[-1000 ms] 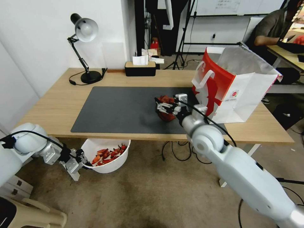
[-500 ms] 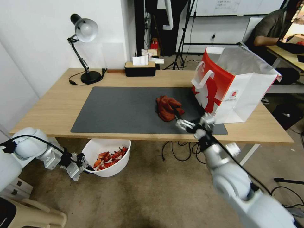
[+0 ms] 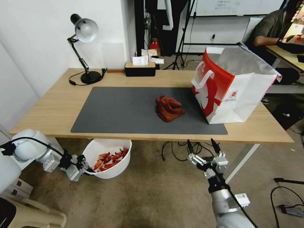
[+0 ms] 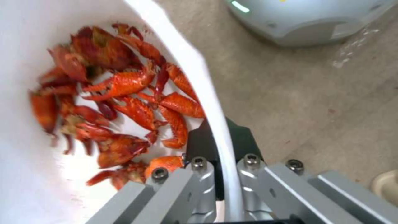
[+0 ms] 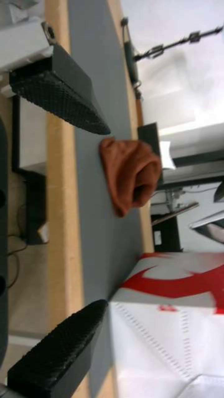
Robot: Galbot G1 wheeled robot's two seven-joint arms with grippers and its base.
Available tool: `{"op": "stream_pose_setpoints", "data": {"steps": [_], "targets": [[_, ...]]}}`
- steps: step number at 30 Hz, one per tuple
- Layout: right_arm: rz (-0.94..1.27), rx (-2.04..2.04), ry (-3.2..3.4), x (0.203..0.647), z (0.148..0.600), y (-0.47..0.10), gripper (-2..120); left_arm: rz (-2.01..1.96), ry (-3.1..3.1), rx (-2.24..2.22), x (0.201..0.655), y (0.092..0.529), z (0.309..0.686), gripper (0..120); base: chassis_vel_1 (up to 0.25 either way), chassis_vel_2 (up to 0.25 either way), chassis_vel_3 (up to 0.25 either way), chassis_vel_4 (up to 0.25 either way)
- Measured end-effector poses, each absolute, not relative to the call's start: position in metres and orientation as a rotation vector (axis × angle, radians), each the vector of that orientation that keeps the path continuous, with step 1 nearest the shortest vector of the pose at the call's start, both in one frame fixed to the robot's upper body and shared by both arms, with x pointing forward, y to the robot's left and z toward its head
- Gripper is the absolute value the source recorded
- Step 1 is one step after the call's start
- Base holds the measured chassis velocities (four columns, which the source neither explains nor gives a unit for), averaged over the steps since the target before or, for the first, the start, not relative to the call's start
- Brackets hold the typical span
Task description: Sweep shrimp from table into container with towel, then put container into takeout bag.
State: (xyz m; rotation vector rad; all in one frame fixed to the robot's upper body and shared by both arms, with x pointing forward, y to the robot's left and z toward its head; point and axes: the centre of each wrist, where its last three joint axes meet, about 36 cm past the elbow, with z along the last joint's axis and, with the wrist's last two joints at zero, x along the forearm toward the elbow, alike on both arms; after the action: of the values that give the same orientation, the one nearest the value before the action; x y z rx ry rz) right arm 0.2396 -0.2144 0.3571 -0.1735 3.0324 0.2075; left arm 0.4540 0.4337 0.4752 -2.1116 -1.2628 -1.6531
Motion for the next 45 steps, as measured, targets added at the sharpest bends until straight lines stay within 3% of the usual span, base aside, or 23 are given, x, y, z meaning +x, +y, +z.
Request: {"op": "stream_pose_setpoints", "data": {"steps": [5, 26, 33, 45], "targets": [[0.200, -0.104, 3.080, 0.239, 0.347, -0.212, 100, -1.596, -1.256, -2.136, 0.442, 0.438, 0.451, 0, 0.000, 0.000, 0.000, 0.000], [0.210, -0.090, 3.178, 0.236, 0.317, -0.216, 100, -1.595, -1.278, -2.131, 0.420, 0.443, 0.444, 0, 0.000, 0.000, 0.000, 0.000], [0.219, -0.102, 3.182, 0.237, 0.316, -0.213, 100, -1.641, -1.287, -2.150, 0.400, 0.436, 0.461, 0, 0.000, 0.000, 0.000, 0.000], [0.225, -0.109, 3.189, 0.238, 0.317, -0.213, 100, -1.799, -1.243, -2.161, 0.388, 0.415, 0.531, 0, 0.000, 0.000, 0.000, 0.000]]}}
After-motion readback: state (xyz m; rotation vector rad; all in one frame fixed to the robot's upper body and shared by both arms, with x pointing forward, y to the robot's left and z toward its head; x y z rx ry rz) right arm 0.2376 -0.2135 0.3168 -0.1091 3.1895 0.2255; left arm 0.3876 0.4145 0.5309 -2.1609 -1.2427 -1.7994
